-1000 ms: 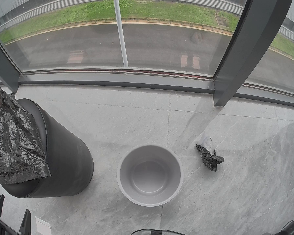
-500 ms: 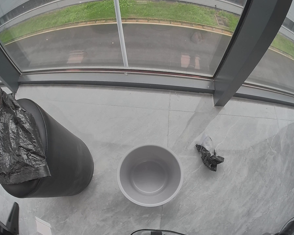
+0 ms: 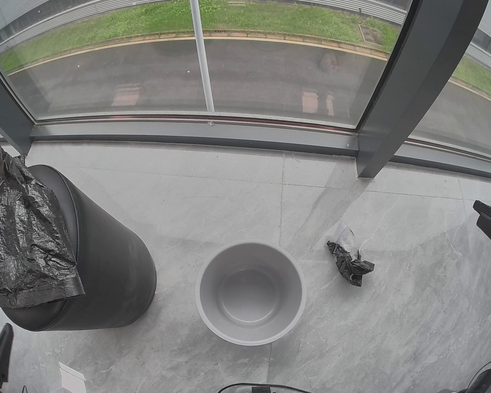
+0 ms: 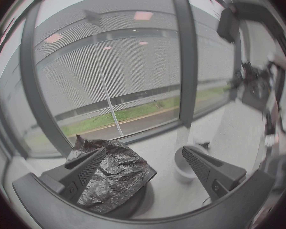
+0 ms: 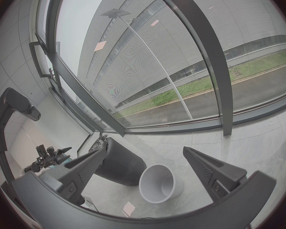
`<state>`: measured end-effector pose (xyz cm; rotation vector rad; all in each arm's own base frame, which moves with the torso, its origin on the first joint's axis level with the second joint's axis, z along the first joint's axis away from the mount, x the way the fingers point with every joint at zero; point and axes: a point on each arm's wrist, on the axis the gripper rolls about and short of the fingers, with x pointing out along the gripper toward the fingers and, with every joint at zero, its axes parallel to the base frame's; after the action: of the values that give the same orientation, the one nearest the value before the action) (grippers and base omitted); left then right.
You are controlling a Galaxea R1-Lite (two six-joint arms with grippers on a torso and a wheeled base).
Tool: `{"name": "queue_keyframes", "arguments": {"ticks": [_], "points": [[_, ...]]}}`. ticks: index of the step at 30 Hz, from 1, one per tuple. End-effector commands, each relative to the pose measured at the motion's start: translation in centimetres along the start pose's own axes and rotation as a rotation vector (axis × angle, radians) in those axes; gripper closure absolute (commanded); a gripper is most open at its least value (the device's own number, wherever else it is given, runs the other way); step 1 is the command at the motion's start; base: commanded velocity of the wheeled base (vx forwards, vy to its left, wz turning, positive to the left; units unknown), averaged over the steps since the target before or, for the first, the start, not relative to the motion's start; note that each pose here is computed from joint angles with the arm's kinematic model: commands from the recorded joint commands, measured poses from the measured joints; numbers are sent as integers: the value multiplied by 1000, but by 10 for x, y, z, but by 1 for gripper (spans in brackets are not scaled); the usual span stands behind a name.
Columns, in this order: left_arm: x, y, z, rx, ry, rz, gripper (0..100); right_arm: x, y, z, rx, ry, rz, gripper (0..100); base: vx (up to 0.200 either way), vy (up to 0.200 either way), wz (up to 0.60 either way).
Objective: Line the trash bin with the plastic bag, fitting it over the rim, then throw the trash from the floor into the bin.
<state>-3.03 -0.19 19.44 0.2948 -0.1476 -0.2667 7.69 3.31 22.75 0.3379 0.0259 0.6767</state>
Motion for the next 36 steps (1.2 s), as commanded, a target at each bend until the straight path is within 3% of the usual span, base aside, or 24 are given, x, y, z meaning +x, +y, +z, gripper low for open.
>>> {"name": "queue_keyframes", "arguments": {"ticks": [1,5,6,14,19,22,36], "points": [[46,-2,-36,341,263,-203,0,9,-2,-1,12,22,21,0,0,0,0],[47,0,-35,485,278,-151,0,10,-3,-2,15,29,16,0,0,0,0],[47,0,-36,570,294,-135,0,11,-3,-3,16,32,15,0,0,0,0],[53,2,-39,802,357,-150,0,15,-6,-4,28,47,-2,0,0,0,0],[52,2,-39,857,357,-153,0,16,-8,-4,29,49,-9,0,0,0,0],[57,5,-39,891,418,-129,0,18,-9,-6,32,58,-16,0,0,0,0],[92,10,-44,873,530,-211,0,22,-12,-9,43,81,-23,0,0,0,0]]}}
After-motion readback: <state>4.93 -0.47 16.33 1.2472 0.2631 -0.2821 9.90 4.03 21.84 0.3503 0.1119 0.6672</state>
